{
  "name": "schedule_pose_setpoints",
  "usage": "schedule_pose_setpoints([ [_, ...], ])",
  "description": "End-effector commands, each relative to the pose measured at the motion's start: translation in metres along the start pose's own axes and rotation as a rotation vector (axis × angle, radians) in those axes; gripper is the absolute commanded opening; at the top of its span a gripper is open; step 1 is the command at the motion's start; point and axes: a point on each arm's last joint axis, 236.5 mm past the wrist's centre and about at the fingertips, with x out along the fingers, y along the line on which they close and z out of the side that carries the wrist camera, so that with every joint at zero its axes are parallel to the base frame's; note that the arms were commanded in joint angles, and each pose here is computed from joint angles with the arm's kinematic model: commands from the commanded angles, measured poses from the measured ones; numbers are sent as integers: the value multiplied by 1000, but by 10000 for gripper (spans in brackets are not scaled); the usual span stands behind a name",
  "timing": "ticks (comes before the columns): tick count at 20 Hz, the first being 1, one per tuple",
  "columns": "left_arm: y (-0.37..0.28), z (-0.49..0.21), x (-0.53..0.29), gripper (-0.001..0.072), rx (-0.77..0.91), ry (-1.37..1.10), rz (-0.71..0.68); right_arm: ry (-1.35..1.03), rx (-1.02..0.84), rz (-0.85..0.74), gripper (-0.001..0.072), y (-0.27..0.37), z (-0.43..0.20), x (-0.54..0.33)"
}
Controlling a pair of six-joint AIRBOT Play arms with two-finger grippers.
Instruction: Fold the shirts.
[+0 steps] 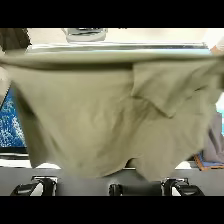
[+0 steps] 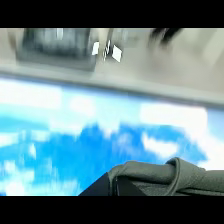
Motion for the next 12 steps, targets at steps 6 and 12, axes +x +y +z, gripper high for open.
schedule_pose_setpoints([
  [6, 102, -212, 216, 28, -266, 482, 125, 83, 359, 180, 47, 75, -62, 289],
  [12, 96, -280, 257, 28, -422, 690, 87, 363, 639, 308, 47, 138, -138, 335],
])
